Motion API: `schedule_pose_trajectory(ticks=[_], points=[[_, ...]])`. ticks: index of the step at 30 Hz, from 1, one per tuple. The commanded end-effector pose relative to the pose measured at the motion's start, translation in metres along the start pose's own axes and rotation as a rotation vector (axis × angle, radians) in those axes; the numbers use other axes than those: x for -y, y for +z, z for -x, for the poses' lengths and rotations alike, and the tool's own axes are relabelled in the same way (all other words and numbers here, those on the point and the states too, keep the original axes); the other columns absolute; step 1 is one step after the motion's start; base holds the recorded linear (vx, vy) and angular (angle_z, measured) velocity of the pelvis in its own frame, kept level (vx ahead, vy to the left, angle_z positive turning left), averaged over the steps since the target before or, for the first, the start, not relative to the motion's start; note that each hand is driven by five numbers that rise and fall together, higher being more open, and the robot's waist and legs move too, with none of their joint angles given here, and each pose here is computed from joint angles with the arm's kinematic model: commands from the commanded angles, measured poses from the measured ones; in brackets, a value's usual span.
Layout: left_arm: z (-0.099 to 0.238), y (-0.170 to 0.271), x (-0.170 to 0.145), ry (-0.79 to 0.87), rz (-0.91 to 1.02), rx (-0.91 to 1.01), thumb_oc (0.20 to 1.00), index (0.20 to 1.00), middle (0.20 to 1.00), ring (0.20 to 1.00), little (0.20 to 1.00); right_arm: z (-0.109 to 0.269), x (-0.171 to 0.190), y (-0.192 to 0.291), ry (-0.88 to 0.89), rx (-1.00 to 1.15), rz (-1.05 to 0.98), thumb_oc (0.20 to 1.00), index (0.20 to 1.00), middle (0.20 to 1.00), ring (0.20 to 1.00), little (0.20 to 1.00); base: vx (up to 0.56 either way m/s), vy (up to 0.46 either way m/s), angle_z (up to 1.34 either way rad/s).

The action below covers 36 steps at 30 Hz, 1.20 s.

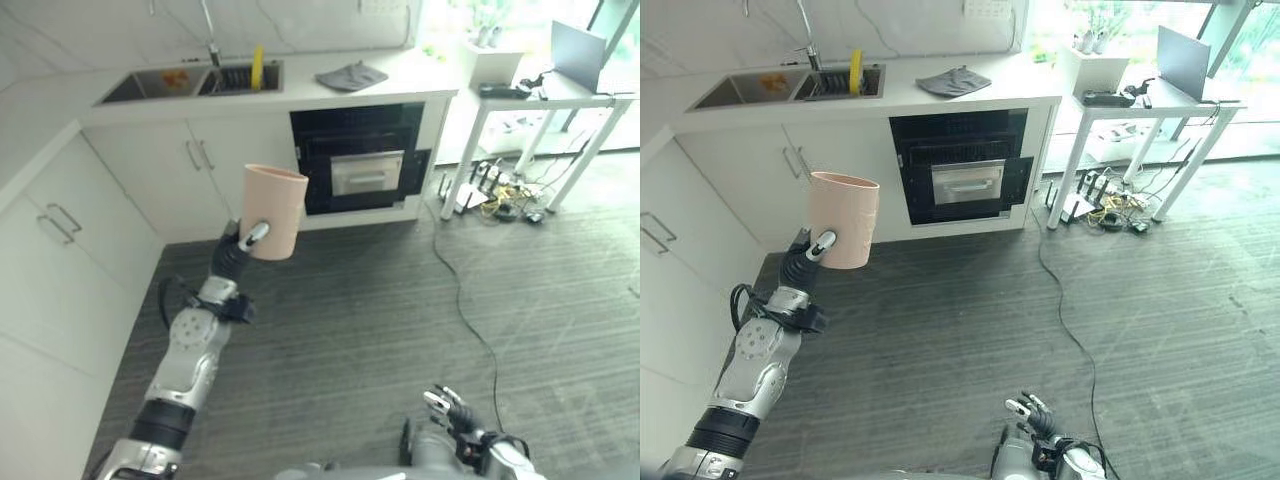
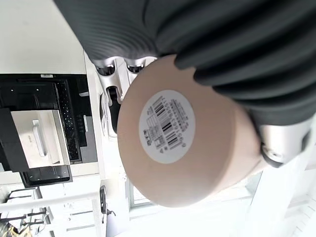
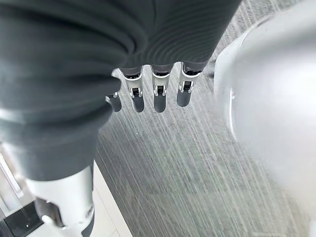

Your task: Place the dishes in the dishwasher.

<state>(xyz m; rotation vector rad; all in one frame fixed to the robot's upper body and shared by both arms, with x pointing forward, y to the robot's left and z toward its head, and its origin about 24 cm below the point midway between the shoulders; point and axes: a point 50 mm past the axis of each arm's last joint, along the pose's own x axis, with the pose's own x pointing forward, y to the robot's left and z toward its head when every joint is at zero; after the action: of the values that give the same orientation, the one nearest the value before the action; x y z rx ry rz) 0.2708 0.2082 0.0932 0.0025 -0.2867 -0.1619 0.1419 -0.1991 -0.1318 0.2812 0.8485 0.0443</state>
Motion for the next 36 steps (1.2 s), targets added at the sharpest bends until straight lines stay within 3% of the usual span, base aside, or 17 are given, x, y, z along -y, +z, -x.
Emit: schedule_pose_trajectory(ticks=[1,14,30,36], points=[[-0.009,0.034,0.005,-0.052,-0.042,0.19,0.2,0.2,0.2,0.2,0.2,-0.005,0.002,0.021,-0.002,0.06,0.036,1.0,1.0,1.0,1.0,1.0,0.43,-0.213,0.15],[-0.008,0.033,0.011,0.011,0.006,0.196,0.2,0.2,0.2,0.2,0.2,-0.001,0.022,0.027,0.002,0.019,0.131,1.0,1.0,1.0,1.0,1.0,0.29,-0.139,0.07],[-0.004,0.032,0.014,-0.013,0.026,0.199,0.2,0.2,0.2,0.2,0.2,-0.001,0.015,0.017,-0.005,-0.003,0.131,1.0,1.0,1.0,1.0,1.0,0.33,0.267,0.11],[-0.014,0.032,0.02,-0.104,0.024,0.179,0.2,0.2,0.2,0.2,0.2,0.002,0.015,0.009,-0.043,0.002,0.075,1.0,1.0,1.0,1.0,1.0,0.33,0.425,0.34]])
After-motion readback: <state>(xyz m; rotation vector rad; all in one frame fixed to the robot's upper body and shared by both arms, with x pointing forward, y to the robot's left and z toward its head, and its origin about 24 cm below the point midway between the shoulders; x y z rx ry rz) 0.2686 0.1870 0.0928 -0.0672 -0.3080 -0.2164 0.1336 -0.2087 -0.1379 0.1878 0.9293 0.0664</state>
